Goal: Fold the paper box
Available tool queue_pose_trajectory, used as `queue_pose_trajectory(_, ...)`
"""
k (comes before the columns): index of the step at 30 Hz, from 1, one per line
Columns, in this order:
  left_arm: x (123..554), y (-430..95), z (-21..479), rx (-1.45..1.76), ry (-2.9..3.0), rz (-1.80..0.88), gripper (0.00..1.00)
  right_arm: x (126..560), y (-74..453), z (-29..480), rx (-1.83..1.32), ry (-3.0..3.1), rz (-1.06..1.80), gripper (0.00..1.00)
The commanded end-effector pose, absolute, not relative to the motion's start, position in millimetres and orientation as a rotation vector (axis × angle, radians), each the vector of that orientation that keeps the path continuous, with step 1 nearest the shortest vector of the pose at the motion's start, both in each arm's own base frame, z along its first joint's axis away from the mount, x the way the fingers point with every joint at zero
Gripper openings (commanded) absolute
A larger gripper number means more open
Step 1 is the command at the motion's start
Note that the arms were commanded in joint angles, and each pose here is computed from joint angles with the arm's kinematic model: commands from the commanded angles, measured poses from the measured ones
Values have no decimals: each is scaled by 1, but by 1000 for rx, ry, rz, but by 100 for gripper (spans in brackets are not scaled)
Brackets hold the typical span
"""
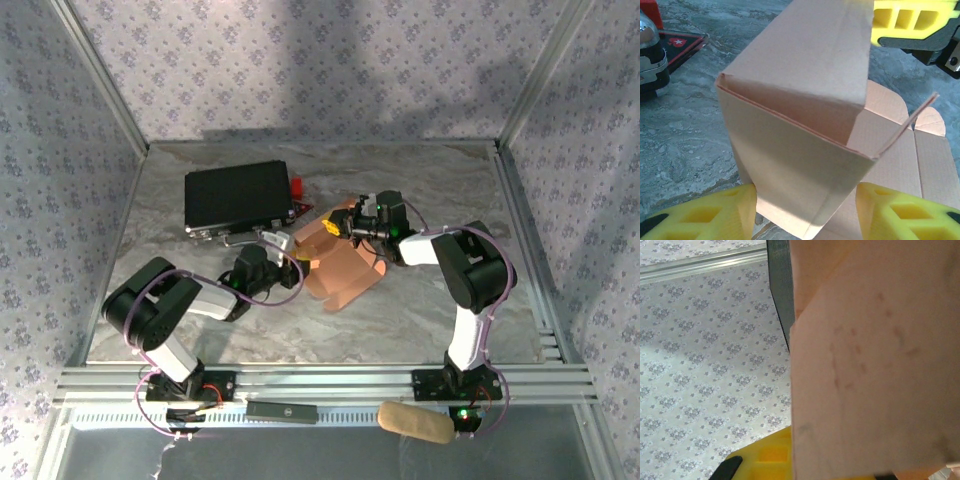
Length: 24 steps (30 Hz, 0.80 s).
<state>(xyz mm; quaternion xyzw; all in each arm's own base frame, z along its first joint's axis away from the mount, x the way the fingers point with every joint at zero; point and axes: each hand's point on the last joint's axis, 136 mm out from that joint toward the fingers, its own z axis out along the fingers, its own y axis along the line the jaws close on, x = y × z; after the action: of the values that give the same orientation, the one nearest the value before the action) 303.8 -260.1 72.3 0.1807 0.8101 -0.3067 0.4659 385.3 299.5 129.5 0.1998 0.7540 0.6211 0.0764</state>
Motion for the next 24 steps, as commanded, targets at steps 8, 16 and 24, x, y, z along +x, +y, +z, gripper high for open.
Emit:
queue_pose_trajectory(8, 318, -271, 86, 382, 1903, -688, 56, 387, 302, 127, 586, 2260, 1875, 0)
queue_pose_trajectory(16, 321, -278, 91, 336, 1876, -629, 57, 386, 302, 121, 616, 2249, 1869, 0)
queue_pose_trajectory(24, 326, -274, 86, 253, 1860, -565, 58, 387, 301, 121, 630, 2230, 1881, 0)
